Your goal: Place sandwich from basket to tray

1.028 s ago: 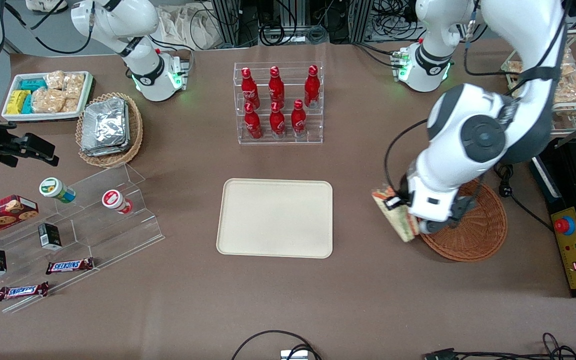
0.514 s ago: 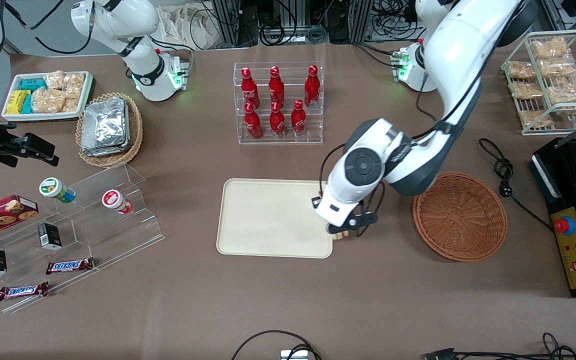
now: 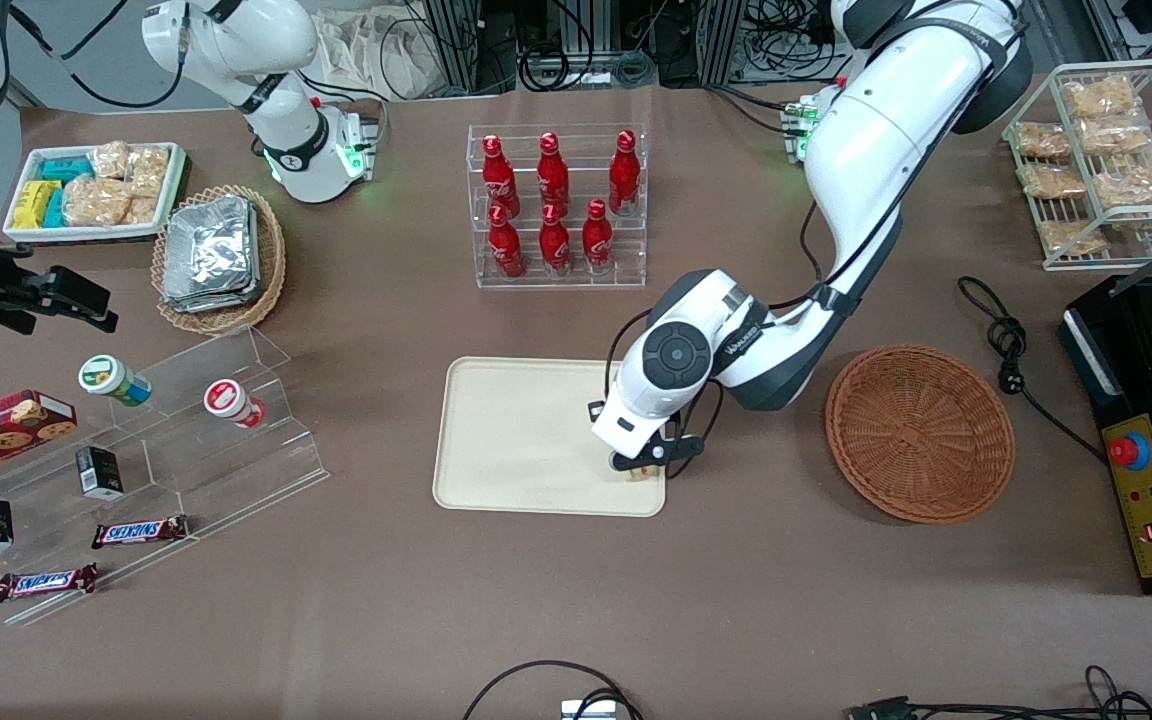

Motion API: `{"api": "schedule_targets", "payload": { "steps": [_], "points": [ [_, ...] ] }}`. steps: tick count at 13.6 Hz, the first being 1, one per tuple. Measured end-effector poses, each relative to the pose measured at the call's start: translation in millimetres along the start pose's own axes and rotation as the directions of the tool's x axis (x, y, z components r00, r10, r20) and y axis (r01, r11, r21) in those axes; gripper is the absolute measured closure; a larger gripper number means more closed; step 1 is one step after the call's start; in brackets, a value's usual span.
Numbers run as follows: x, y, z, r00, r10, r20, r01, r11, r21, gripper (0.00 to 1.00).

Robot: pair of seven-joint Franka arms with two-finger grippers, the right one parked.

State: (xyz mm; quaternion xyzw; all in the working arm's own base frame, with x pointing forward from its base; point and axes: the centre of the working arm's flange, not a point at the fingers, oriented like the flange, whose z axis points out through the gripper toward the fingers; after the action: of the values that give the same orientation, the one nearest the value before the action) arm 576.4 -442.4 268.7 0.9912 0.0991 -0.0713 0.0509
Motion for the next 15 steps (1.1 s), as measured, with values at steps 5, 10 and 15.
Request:
{"api": "schedule_targets", "payload": {
  "steps": [5, 10, 15],
  "points": [
    [0.4, 0.2, 8.6, 1.0, -0.001, 0.008, 0.001, 1.0, 0.005, 0.38],
    [3.6, -8.5, -41.8, 1.0, -0.015, 0.0, 0.015, 0.998, 0.063, 0.0],
    [-6.5, -71.7, -124.2, 0.994, -0.076, -0.076, 0.086, 0.987, 0.139, 0.0]
  ]
}}
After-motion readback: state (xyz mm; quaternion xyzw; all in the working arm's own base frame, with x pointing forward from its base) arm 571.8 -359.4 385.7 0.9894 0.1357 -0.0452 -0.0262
